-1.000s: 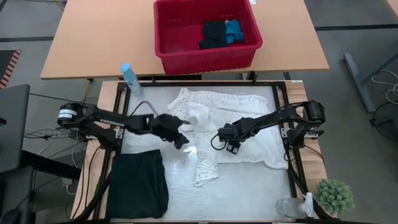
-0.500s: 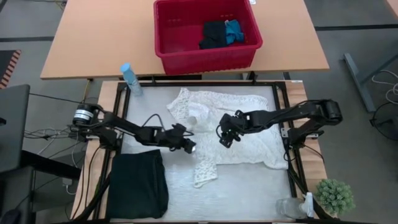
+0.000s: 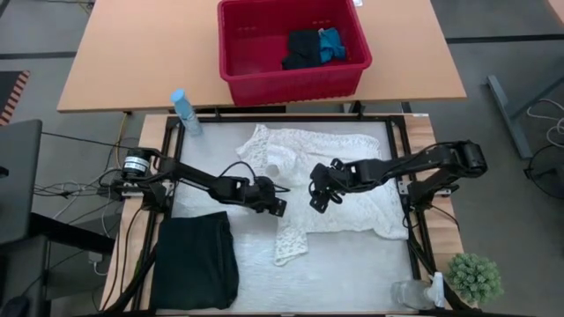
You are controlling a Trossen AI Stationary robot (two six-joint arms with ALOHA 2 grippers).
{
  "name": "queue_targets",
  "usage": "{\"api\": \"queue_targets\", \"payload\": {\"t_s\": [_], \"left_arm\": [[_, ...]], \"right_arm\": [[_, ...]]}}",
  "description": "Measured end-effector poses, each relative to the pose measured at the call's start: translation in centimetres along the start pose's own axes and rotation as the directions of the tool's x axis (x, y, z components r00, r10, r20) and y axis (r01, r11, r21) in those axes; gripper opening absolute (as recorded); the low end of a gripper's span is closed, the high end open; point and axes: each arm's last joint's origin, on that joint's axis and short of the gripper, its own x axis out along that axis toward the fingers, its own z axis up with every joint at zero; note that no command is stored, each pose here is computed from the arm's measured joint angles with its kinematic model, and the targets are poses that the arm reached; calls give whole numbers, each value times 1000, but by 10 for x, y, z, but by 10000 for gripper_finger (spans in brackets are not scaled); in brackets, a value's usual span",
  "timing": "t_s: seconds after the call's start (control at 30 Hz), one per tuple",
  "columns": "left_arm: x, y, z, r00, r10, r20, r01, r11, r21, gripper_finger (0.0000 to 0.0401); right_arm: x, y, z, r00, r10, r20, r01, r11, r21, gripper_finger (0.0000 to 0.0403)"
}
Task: Fold Laundry from Bin
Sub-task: Fold the white dress from the red bin
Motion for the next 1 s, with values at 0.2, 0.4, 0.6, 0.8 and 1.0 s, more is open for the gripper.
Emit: {"api": "queue_targets", "payload": {"t_s": [0.2, 0.4, 0.6, 0.8, 1.0], "left_arm": [[5, 5, 5, 1000, 23, 6, -23, 999, -29, 145], [11, 4, 7, 1000, -7, 20, 8, 998, -67, 143], [27, 8, 3, 999, -28, -15, 27, 996, -90, 91], [27, 9, 11, 996, -65, -62, 58, 994, -96, 7], [-5, 1, 18, 981, -108, -163, 93, 991, -101, 1]], "right_arm": [[-2, 8, -4, 1000, 22, 4, -21, 1000, -18, 260], [-4, 14, -3, 999, 46, 25, -46, 999, -10, 260], [-5, 16, -4, 998, 52, 26, -52, 999, 12, 260], [-7, 23, -9, 997, 72, 25, -72, 997, -11, 260], [-8, 22, -14, 1000, 26, 0, -26, 999, -39, 260]]}}
